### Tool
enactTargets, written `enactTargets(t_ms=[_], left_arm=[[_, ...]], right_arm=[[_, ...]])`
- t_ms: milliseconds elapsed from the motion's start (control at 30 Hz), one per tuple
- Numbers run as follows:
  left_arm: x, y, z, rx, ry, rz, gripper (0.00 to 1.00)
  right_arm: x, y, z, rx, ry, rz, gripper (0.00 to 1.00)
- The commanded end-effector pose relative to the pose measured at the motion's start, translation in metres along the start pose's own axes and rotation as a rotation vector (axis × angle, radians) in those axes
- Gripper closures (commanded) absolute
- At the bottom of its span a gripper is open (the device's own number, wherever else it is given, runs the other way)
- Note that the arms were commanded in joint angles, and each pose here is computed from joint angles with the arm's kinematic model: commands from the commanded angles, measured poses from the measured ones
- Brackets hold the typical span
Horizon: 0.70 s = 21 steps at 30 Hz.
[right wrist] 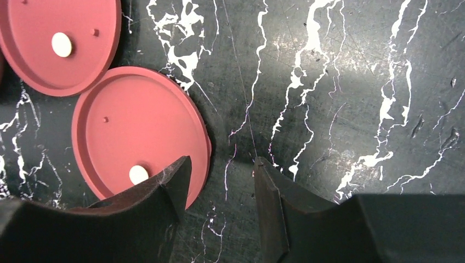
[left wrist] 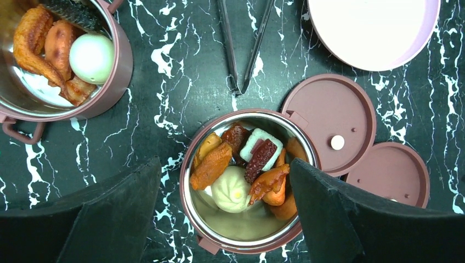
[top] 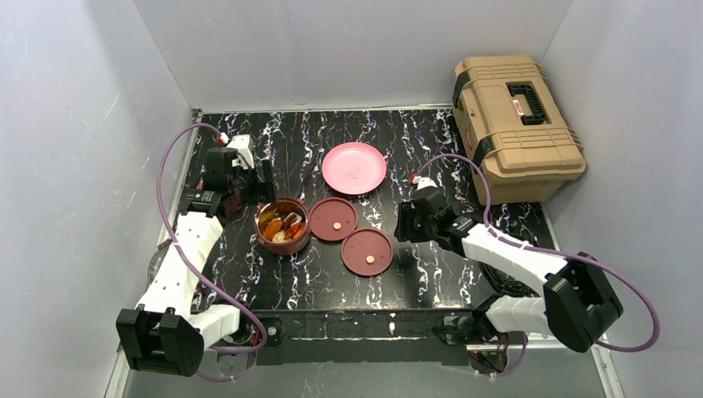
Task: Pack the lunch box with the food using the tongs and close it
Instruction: Move the packing box to the center of the board, then pick up the box lid from the center of the board.
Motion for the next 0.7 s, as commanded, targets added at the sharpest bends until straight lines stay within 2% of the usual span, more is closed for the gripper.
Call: enactTargets(t_ms=[0,200,667], left_arm=[[0.003,-0.008,-0.004,-0.045,-0.015,-0.024,0.14],[0.001,-0.006,-0.002,-0.024,-0.028,-0.012,0.14],[0.002,-0.003,0.001,-0.006,-0.032,-0.018,0.14]], right_arm=[[0.014,0.001,-0.013,-0.043,0.006,0.021,0.46],[0.030,0.014,-0.002,-0.007,-0.039,0.043,0.49],[0.035,0.031,0.016,0.038,-0.071,0.093,0.55]])
Point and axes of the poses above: each gripper's point midway between its finger pads, its own y axis out along the fingers, its own x axis along the line the jaws close on, z = x × y, the point moved 4 cm from there along -y, back along the fingers, and after that the axes turned 4 degrees about y, right-handed, at the moved point
